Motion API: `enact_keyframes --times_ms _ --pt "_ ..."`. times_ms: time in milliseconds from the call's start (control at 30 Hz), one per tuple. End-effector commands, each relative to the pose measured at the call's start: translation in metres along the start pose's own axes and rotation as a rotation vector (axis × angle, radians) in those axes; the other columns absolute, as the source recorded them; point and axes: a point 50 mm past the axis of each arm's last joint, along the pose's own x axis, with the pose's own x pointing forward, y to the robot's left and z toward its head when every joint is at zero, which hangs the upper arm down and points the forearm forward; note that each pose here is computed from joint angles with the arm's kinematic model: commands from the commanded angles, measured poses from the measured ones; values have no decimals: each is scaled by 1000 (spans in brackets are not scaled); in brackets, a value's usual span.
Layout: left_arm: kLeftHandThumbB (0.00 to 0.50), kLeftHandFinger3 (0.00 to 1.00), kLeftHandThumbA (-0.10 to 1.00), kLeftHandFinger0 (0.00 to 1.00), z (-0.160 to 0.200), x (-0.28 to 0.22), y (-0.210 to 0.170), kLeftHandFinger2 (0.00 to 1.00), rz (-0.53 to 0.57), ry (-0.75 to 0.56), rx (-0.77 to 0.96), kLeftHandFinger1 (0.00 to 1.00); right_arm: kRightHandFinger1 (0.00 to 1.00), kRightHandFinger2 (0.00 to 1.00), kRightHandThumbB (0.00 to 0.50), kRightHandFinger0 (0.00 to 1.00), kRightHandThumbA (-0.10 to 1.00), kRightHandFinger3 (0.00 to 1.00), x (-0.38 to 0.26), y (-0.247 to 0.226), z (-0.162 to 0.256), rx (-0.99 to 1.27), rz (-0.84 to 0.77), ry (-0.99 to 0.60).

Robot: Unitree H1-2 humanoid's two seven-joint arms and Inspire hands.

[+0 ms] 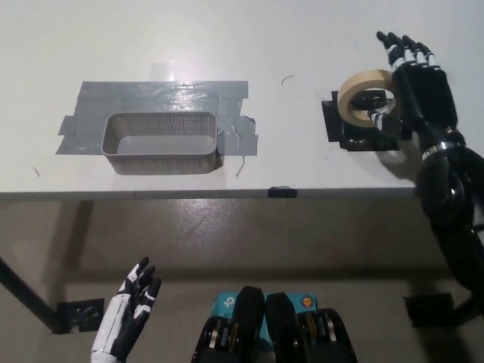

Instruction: The robot picks the tape placed on the black area with right hand and places it in the small grey container.

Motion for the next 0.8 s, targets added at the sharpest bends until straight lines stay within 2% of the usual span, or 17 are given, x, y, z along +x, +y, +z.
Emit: enact_keyframes --times_ms 0,200,300,467,767 --pt "90 1000 852 1000 11 3 3 1000 -9 -52 24 1000 1000 1000 402 1000 861 1000 31 -34 9 -79 -103 -10" --pt "82 1000 838 1000 11 2 1 1000 -14 -56 31 1000 1000 1000 399 1000 912 1000 46 -30 8 -141 -89 -5" --pt "92 1000 840 1000 13 3 1 1000 -15 -55 32 1000 1000 1000 381 1000 904 1000 53 -31 9 -149 -82 2" --pt "69 1000 831 1000 12 2 -1 1000 -24 -61 36 1000 1000 1000 354 1000 864 1000 63 -31 9 -196 -72 5" --pt "62 1000 829 1000 14 2 -1 1000 -27 -61 40 1000 1000 1000 374 1000 864 1000 74 -21 2 -282 -20 27"
